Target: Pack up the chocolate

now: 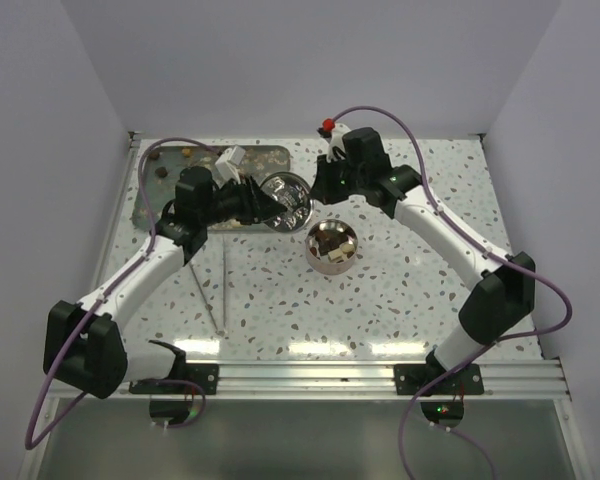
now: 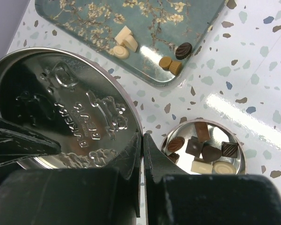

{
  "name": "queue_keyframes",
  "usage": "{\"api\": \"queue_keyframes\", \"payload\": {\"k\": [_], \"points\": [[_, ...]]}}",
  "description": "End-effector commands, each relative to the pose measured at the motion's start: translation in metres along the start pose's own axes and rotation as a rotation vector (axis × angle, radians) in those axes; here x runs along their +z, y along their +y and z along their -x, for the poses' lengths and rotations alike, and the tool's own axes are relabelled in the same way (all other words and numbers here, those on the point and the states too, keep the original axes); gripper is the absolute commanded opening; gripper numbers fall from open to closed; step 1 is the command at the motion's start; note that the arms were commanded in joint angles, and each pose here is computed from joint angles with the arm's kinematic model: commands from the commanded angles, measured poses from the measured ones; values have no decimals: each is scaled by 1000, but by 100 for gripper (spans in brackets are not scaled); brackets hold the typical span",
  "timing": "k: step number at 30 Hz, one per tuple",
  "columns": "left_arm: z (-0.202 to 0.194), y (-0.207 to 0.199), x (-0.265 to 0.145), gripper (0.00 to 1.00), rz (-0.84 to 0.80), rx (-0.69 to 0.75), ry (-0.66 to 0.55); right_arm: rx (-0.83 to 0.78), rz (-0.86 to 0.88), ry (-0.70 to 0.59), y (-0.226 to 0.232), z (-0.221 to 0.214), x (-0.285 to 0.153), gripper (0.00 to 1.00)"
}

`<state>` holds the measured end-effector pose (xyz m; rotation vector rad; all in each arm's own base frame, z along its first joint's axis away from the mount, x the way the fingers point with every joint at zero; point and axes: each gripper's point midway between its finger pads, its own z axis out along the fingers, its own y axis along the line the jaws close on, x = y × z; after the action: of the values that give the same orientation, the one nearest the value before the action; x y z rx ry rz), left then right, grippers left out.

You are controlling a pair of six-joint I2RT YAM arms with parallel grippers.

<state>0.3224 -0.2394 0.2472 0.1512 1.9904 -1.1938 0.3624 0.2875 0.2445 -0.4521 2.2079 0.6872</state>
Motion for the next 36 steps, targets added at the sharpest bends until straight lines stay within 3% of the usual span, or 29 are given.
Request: {"api": "queue_keyframes", "payload": {"k": [1,3,6,9,11,12,13,16,19,23,28,36], "points": [[4,-14,5,35,-58,42,-10,-23,32,-61,10,24,-5,0],[2,-13,6,21,-57,38,-7,-25,19,-56,7,21,-5,0],[2,-12,6,10,-58,37,-5,-25,2,-57,4,19,-7,1],[0,-9,7,0,-52,37,-2,-30,-15,-54,0,16,-9,16],[-3,-2,9,0,-29,44,5,-35,-37,-57,-3,16,-11,28],[-3,1,10,0,-15,54,7,-38,-48,-50,-6,15,-13,41],[-2,10,11,0,27,88,9,-39,-71,-57,-10,17,-15,47],[-4,32,11,0,135,137,49,-31,-120,-39,-16,20,-28,60],[7,65,6,0,297,288,38,0,-136,-44,-20,28,-48,63],[25,81,-5,0,430,473,14,66,-100,-66,-11,40,-73,67],[33,52,-2,0,537,854,-22,186,-30,-16,5,51,-79,67],[35,4,4,0,610,1165,-119,363,22,77,3,43,-78,66]]}}
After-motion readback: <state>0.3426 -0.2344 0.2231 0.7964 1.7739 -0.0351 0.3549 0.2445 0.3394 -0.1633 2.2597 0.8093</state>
